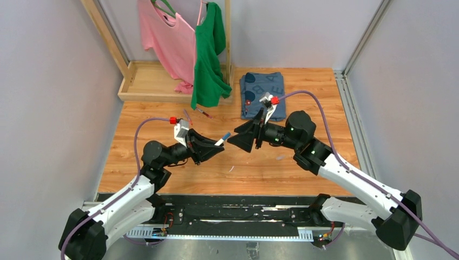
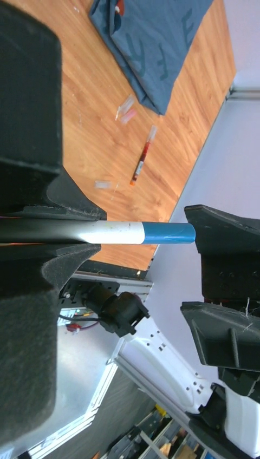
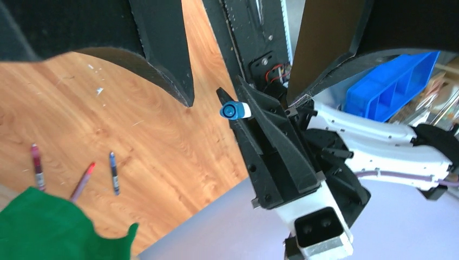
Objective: Insert the pens into the pen caps
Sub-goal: Press the pen cap onto the pen, then place the pen at the center of the board.
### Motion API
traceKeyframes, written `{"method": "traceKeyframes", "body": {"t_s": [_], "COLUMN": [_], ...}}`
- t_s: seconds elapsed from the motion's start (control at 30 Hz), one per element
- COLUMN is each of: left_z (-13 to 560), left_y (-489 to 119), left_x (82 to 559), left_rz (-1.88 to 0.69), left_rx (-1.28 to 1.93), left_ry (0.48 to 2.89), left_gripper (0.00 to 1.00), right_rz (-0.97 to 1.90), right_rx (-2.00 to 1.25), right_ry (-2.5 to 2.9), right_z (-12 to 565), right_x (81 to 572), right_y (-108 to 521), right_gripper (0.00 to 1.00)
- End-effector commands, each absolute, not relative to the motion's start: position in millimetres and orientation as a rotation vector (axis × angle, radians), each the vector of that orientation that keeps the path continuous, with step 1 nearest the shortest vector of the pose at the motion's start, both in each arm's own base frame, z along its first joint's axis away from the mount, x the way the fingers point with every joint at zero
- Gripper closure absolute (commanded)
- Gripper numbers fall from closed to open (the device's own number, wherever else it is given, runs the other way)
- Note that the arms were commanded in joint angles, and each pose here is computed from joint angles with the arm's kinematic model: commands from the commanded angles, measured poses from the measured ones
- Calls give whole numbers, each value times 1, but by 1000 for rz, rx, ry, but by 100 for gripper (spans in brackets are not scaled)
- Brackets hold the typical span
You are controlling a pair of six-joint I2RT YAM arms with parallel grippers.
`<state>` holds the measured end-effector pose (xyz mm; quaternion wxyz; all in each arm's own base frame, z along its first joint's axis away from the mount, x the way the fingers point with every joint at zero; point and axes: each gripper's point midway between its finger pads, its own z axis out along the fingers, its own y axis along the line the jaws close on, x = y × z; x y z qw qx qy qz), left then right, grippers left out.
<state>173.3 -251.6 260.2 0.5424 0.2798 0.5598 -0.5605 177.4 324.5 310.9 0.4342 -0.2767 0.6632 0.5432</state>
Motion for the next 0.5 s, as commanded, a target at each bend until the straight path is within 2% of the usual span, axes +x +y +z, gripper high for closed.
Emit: {"method": "traceKeyframes", "body": {"t_s": [0.0, 0.17, 0.47], "left_z": [279, 286, 287], "left_y": [-246, -241, -243], "left_x": [177, 179, 180], "left_rz": [-1287, -1283, -1299], "left_rx": [602, 547, 540], "left_ry": [1252, 1244, 1254], "left_gripper": [99, 100, 100], "right_rz": [1301, 1404, 1484], "right_rx": [-542, -445, -473], "right_ry": [1594, 1557, 1476], "right_z": [319, 317, 334], "right_x": [197, 199, 192], "right_y": [314, 325, 343], "right_gripper": [35, 37, 38]}}
